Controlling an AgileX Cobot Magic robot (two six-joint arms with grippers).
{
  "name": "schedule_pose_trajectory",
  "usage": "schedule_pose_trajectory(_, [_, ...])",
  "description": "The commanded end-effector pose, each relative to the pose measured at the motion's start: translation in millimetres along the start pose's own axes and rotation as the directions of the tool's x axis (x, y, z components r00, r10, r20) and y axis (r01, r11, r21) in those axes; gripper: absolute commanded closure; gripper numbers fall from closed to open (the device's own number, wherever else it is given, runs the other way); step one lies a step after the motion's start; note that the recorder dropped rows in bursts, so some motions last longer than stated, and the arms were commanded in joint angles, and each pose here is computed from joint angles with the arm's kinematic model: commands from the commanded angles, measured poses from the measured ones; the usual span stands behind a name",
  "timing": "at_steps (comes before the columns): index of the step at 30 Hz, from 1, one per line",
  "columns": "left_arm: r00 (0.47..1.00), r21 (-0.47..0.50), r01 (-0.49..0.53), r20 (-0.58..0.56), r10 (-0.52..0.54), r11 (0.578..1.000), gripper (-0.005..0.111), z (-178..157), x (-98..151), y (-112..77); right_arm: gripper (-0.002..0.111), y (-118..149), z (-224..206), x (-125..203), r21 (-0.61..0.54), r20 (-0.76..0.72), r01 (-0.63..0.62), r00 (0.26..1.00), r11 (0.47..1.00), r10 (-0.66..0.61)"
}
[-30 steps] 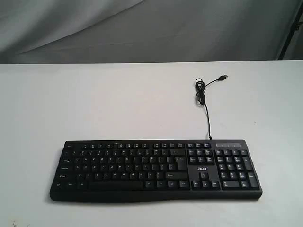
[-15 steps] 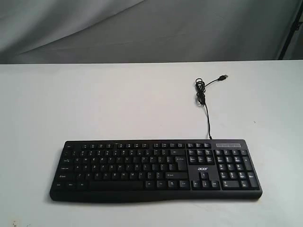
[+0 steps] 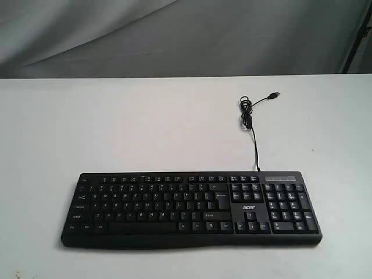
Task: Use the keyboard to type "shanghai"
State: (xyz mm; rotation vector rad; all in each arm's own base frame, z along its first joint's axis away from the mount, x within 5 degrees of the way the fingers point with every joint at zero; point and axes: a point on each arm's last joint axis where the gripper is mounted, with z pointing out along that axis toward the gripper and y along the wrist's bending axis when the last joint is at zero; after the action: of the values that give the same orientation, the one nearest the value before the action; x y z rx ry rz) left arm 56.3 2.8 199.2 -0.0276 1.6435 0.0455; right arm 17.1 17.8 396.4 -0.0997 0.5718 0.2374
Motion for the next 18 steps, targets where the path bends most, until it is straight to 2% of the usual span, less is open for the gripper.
schedule_pose_trajectory(1, [1.0,0.007,0.004,0.007,-0.004,1.0,0.107,0,0,-0.4,0.108,-16,80,-7,0.005,-0.353,0.223,0.913,0.975,-0.207])
schedule_pose_trajectory(3, [1.0,0.007,0.004,0.007,-0.004,1.0,0.107,0,0,-0.4,0.108,-36,115,-8,0.031,-0.492,0.425,0.794,0.905,-0.356])
schedule_pose_trajectory(5, [1.0,0.007,0.004,0.007,-0.004,1.0,0.107,0,0,-0.4,0.108,-57,144,-2,0.076,-0.553,0.542,0.721,0.837,-0.417])
schedule_pose_trajectory(8, [1.0,0.007,0.004,0.007,-0.004,1.0,0.107,0,0,-0.4,0.108,-70,174,14,0.034,-0.572,0.602,0.666,0.798,-0.478])
schedule_pose_trajectory(10, [1.0,0.007,0.004,0.007,-0.004,1.0,0.107,0,0,-0.4,0.108,-83,191,37,-0.002,-0.61,0.646,0.604,0.763,-0.513])
schedule_pose_trajectory(11, [1.0,0.007,0.004,0.007,-0.004,1.0,0.107,0,0,-0.4,0.108,-93,199,48,-0.023,-0.637,0.701,0.539,0.712,-0.551])
schedule_pose_trajectory(13, [1.0,0.007,0.004,0.007,-0.004,1.0,0.107,0,0,-0.4,0.108,-113,210,68,-0.092,-0.694,0.827,0.345,0.554,-0.631])
schedule_pose_trajectory(14, [1.0,0.007,0.004,0.007,-0.004,1.0,0.107,0,0,-0.4,0.108,-125,213,77,-0.14,-0.729,0.883,0.215,0.449,-0.65])
schedule_pose_trajectory(15, [1.0,0.007,0.004,0.007,-0.004,1.0,0.107,0,0,-0.4,0.108,-136,215,85,-0.162,-0.767,0.918,0.114,0.362,-0.631])
schedule_pose_trajectory(16, [1.0,0.007,0.004,0.007,-0.004,1.0,0.107,0,0,-0.4,0.108,-146,216,89,-0.147,-0.811,0.939,0.065,0.311,-0.581])
schedule_pose_trajectory(17, [1.0,0.007,0.004,0.007,-0.004,1.0,0.107,0,0,-0.4,0.108,-153,219,95,-0.101,-0.855,0.947,0.074,0.305,-0.514])
schedule_pose_trajectory(18, [1.0,0.007,0.004,0.007,-0.004,1.0,0.107,0,0,-0.4,0.108,-159,222,101,-0.031,-0.891,0.936,0.133,0.351,-0.433])
